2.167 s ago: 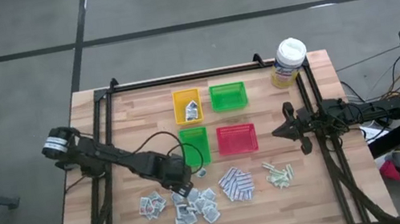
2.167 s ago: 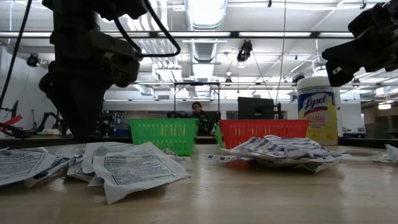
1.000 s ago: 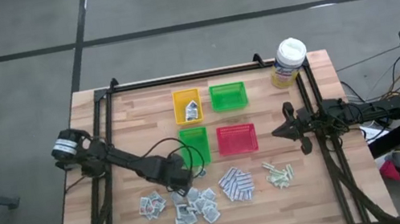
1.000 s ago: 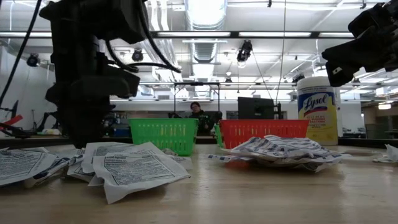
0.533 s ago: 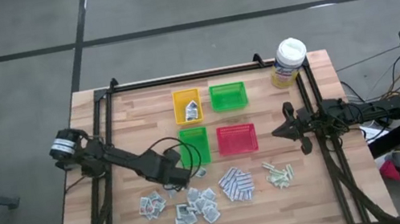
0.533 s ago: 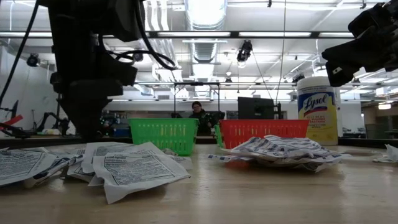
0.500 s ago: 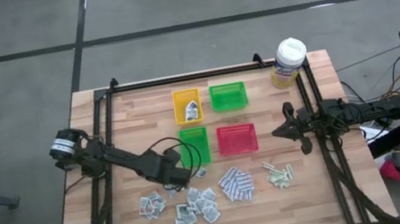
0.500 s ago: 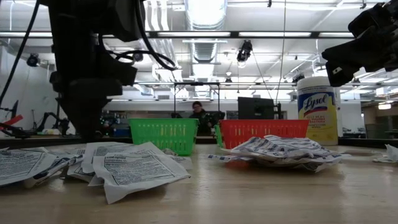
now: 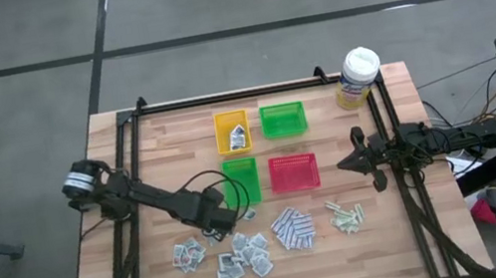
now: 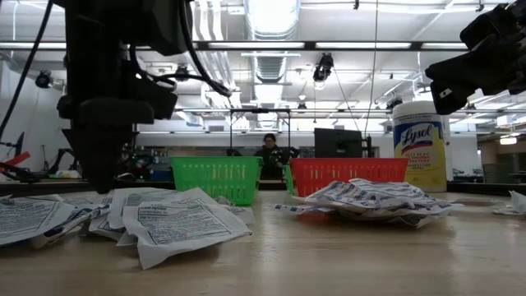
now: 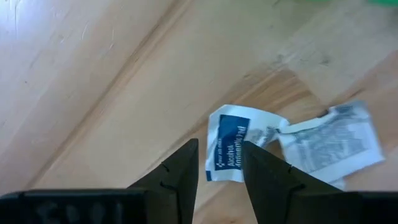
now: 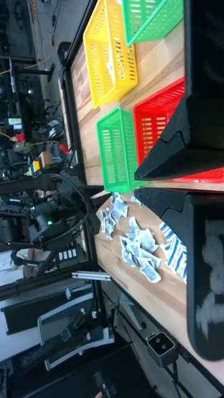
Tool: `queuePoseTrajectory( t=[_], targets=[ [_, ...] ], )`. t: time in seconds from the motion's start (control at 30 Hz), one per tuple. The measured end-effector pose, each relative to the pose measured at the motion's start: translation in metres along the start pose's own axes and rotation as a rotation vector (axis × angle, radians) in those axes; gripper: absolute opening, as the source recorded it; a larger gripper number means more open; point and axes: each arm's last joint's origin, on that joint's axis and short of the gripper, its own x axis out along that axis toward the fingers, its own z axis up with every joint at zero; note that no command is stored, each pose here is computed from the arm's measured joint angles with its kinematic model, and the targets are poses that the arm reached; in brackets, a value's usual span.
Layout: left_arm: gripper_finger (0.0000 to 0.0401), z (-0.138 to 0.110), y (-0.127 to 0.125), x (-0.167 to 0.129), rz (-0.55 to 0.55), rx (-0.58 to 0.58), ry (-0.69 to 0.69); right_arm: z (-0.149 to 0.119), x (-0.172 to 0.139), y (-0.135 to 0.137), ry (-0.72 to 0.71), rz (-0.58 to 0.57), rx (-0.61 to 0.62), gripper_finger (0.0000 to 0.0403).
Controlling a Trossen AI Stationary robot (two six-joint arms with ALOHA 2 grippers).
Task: Pick & Place First Aid Supplies
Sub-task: Put the blue alcohol pad into the yellow bin
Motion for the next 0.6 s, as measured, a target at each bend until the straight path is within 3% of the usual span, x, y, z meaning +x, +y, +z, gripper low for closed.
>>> queuePoseTrajectory(
  t=[0.6],
  targets=[
    [0.0117, -0.001, -0.003, 0.015, 0.028, -0.004, -0.008, 0.000, 0.000, 0.000, 0.000, 0.000, 0.000, 0.0028]
  ],
)
